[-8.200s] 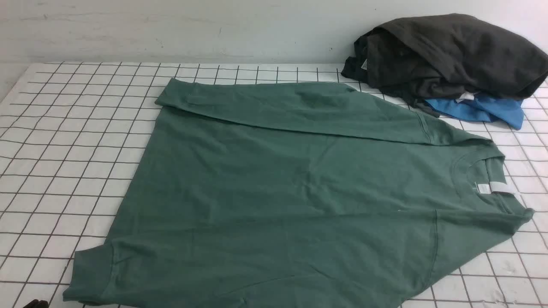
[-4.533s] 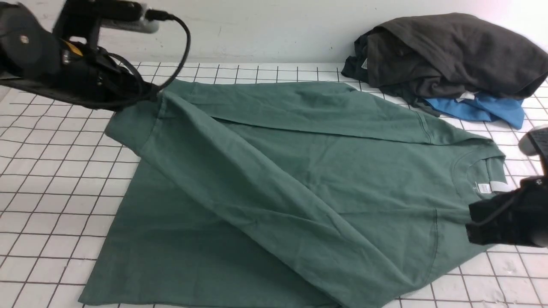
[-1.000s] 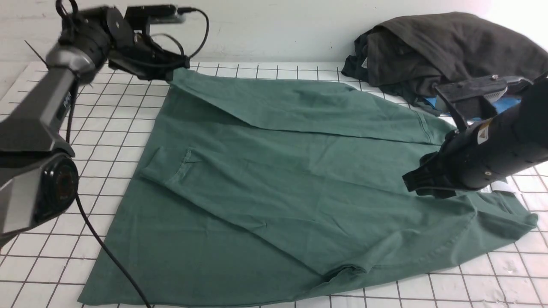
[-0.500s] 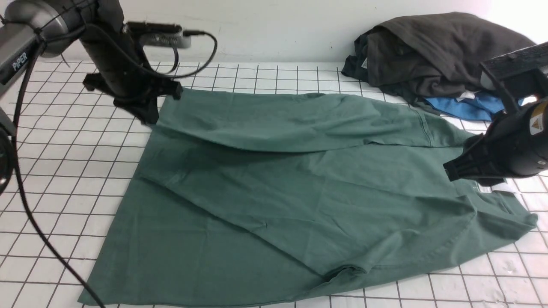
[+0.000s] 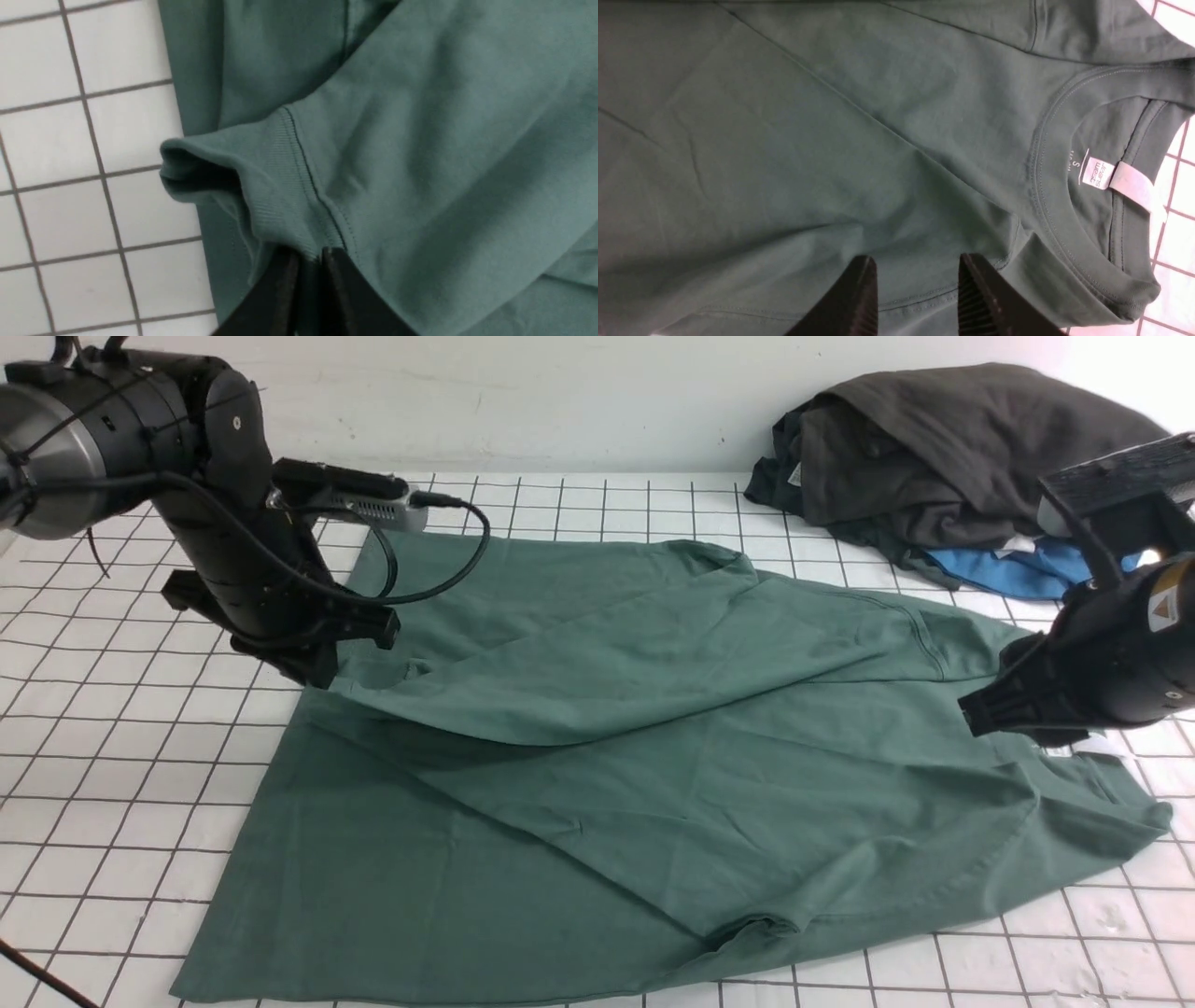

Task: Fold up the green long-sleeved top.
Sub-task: Use the left arm to drag and drop the cuff onto the cuff closest to the left arm, then use both arms simultaneously to clamp the lower edge of the clothing fabric, then use both arms to drag the lower edge of the fabric forward and fold it over the upper edge

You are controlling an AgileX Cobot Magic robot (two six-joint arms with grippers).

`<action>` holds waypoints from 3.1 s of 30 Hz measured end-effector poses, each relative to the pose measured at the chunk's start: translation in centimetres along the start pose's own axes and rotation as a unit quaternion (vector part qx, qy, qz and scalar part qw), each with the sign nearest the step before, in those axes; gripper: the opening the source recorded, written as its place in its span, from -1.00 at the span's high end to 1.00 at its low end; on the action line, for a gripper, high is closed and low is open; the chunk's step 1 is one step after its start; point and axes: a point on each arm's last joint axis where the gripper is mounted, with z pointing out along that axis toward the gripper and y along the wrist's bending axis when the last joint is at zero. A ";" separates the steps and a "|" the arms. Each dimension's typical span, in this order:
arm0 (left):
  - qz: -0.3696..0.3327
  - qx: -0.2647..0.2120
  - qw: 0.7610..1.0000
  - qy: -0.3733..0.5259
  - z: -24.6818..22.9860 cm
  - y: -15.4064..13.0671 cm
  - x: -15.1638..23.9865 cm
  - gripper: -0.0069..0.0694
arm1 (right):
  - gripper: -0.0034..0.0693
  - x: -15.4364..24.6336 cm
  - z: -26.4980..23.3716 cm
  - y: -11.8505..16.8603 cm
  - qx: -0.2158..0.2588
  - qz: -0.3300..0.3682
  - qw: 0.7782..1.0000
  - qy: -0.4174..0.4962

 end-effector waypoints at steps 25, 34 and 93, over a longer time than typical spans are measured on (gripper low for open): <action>0.462 0.045 0.877 0.122 4.1 -1.2 18.4 -0.57 | 0.24 1.1 -0.9 3.7 -0.214 -0.111 0.970 0.039; 0.474 0.002 0.878 0.064 4.5 -1.5 17.8 0.34 | 0.28 1.1 -0.9 3.7 -0.215 -0.125 0.968 0.037; 0.076 -0.123 0.952 -0.270 -7.5 0.8 -0.1 0.84 | 0.95 -3.8 7.6 -4.3 0.122 -0.287 0.950 -0.003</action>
